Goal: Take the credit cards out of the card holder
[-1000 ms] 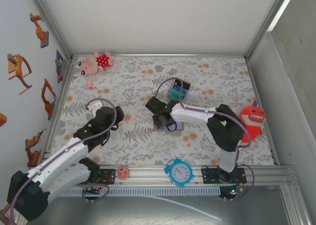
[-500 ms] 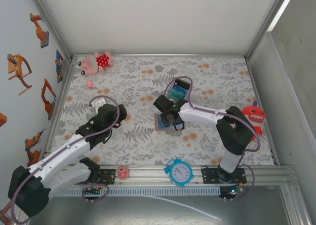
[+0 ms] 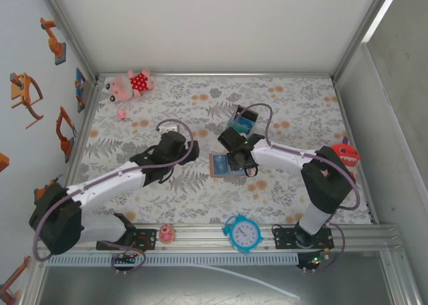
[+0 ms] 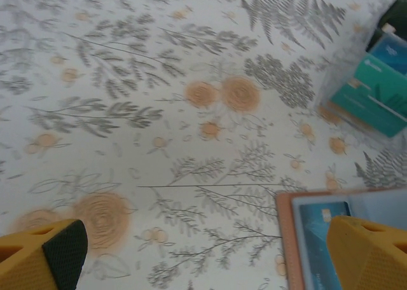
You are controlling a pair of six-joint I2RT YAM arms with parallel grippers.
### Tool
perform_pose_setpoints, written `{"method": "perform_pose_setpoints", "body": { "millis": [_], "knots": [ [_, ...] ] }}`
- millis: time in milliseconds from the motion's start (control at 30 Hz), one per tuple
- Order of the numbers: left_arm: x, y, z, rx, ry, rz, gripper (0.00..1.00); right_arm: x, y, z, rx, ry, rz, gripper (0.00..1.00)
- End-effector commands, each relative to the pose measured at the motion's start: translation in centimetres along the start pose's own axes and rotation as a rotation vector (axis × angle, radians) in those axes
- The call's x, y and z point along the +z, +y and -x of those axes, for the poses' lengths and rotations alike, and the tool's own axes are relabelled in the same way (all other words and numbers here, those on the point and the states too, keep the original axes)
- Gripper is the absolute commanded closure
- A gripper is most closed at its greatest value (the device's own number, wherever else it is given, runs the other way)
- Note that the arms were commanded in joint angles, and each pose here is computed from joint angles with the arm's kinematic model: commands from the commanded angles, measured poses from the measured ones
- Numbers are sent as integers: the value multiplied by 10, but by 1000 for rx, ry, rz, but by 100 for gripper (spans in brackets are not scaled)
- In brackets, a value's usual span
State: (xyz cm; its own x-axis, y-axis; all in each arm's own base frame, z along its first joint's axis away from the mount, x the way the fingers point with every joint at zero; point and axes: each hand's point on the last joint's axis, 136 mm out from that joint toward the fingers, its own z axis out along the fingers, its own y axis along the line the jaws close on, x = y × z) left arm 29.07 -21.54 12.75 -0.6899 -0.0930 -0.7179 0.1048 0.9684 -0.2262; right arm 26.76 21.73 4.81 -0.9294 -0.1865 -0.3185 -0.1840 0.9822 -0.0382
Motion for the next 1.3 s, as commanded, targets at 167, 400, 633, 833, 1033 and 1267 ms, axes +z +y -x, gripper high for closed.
{"method": "perform_pose_setpoints", "body": {
  "millis": [167,400,633,833,1033,1267],
  "knots": [
    [34,-56,-27,166,111,-94,3,1,-24,-9,119,8,51,61],
    [55,-69,-59,278,203,-55,1,-5,-26,-6,180,-2,143,72],
    [65,-56,-79,288,243,2,6,-15,-10,5,185,-14,242,76],
    [70,-42,-95,295,278,43,8,-16,10,13,194,-13,340,77],
    [72,-30,-104,292,291,82,10,-9,31,15,205,16,438,78],
    [67,-19,-107,291,297,106,14,-4,48,19,216,40,520,79]
  ]
}}
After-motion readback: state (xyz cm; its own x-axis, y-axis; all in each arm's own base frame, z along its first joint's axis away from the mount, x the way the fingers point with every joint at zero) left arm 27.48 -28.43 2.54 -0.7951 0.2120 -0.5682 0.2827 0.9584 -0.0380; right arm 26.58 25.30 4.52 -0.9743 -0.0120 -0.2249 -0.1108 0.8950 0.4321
